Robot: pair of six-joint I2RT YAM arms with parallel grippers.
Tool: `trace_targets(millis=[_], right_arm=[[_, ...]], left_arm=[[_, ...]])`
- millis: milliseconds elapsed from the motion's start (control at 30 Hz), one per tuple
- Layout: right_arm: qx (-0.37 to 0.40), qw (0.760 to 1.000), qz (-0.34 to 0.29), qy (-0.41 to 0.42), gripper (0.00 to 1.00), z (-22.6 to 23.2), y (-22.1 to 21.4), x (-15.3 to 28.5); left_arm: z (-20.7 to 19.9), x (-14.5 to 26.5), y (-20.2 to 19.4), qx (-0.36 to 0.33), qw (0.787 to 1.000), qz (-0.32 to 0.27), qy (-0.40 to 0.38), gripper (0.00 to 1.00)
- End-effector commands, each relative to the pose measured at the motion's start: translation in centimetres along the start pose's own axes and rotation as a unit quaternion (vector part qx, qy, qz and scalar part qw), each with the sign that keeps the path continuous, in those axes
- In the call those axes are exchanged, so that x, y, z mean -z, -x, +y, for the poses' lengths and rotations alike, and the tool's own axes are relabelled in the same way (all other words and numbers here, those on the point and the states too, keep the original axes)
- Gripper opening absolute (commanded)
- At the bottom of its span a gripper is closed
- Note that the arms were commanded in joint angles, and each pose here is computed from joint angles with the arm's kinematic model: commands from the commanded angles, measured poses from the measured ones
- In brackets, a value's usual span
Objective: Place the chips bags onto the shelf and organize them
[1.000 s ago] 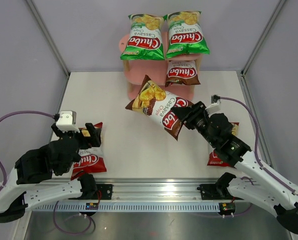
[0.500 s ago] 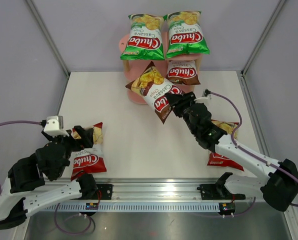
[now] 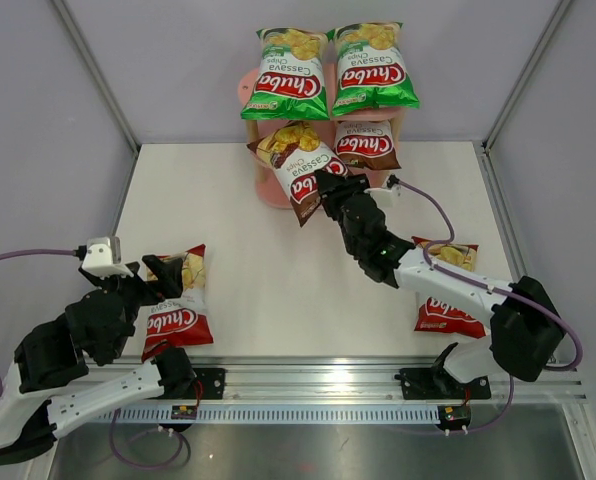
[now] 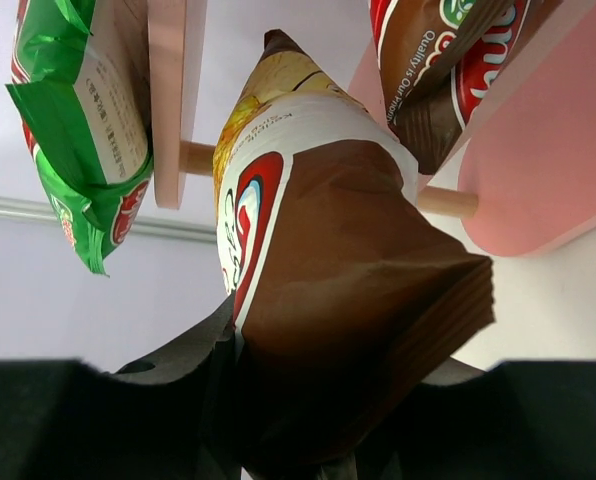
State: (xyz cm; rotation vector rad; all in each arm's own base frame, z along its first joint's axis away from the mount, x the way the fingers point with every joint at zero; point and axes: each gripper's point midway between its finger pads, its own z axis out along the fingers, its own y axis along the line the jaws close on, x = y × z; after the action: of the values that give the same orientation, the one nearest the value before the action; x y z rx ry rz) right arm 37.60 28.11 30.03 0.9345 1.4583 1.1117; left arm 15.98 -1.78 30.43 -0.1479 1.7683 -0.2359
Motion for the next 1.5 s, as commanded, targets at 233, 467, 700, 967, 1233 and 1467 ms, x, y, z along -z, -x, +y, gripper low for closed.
trace_targets(millis=[233, 467, 700, 967, 1233, 1467], right_arm=[[-0.095, 0.983, -0.152, 0.044, 0.00, 6.1, 3.7, -1.7], [-0.102, 0.976, -0.190, 0.028, 0.00, 5.3, 3.5, -3.1], [-0.094, 0.967, -0.237, 0.021, 0.00, 5.6, 2.4, -4.9], [-0.090, 0.960, -0.265, 0.018, 0.00, 5.7, 0.9, -7.1], [-0.101, 0.957, -0.273, 0.016, 0.00, 4.3, -1.3, -9.2], [-0.084, 0.949, -0.305, 0.007, 0.00, 3.4, -1.9, -10.4]], left_arm=[[-0.7, -0.2, 0.6, 0.011, 1.000, -0.018, -0.013, 0.99], [-1.3, -0.4, 0.5, 0.008, 1.000, -0.017, -0.025, 0.99], [-2.1, -0.8, 0.3, 0.000, 0.999, -0.016, -0.035, 0.99], [-2.2, -1.0, 0.0, -0.002, 0.999, -0.016, -0.038, 0.99], [-1.9, -0.7, 0.1, 0.007, 0.999, -0.025, -0.040, 0.99], [-1.8, -0.6, 0.1, 0.011, 0.999, -0.028, -0.041, 0.99]])
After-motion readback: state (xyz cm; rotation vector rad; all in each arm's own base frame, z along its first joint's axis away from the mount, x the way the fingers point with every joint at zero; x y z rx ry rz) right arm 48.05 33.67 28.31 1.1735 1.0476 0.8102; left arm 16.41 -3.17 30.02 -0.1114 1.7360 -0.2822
